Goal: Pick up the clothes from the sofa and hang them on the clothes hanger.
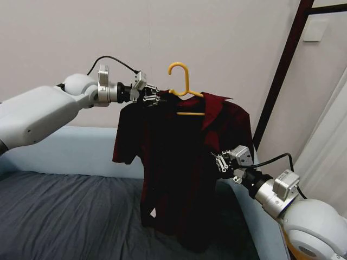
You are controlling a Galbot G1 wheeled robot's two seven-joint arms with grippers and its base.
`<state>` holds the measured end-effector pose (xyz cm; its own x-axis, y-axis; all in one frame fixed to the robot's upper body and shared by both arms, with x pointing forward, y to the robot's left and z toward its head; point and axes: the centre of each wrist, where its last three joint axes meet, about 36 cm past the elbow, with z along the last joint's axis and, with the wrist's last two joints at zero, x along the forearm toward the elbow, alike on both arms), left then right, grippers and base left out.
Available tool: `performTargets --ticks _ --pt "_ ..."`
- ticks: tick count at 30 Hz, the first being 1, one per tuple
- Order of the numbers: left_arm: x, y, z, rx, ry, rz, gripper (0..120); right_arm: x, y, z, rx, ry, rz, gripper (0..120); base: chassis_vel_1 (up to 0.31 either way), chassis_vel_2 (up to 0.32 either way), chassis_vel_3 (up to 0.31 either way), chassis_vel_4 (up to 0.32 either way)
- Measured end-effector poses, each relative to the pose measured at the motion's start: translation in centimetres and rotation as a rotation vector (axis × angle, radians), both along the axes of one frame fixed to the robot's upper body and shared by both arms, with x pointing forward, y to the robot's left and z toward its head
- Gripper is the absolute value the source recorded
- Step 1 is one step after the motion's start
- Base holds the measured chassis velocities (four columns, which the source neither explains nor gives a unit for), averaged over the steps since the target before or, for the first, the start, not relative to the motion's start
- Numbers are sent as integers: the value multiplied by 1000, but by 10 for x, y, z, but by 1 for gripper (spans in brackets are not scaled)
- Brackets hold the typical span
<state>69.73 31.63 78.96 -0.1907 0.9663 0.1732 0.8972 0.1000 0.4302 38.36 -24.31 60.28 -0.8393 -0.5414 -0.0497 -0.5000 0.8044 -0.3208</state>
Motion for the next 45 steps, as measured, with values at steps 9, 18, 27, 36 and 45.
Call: performTargets --ticks 9,18,27,36,45 --pt "4 -14 18 35 -15 7 11 19 -2 -12 -35 -18 -27 0 0 0 0 0" --pt "13 -33 31 38 -44 33 11 17 -4 -31 -114 -53 -7 0 0 0 0 0" --pt "8 -48 19 17 -40 25 11 11 0 -23 -83 -32 -62 14 0 0 0 0" --pt "7 -37 16 24 -55 77 11 -26 11 -29 -65 21 -54 45 0 0 0 0" --pt "-1 -31 10 20 -70 112 11 -28 21 8 189 113 -171 80 0 0 0 0"
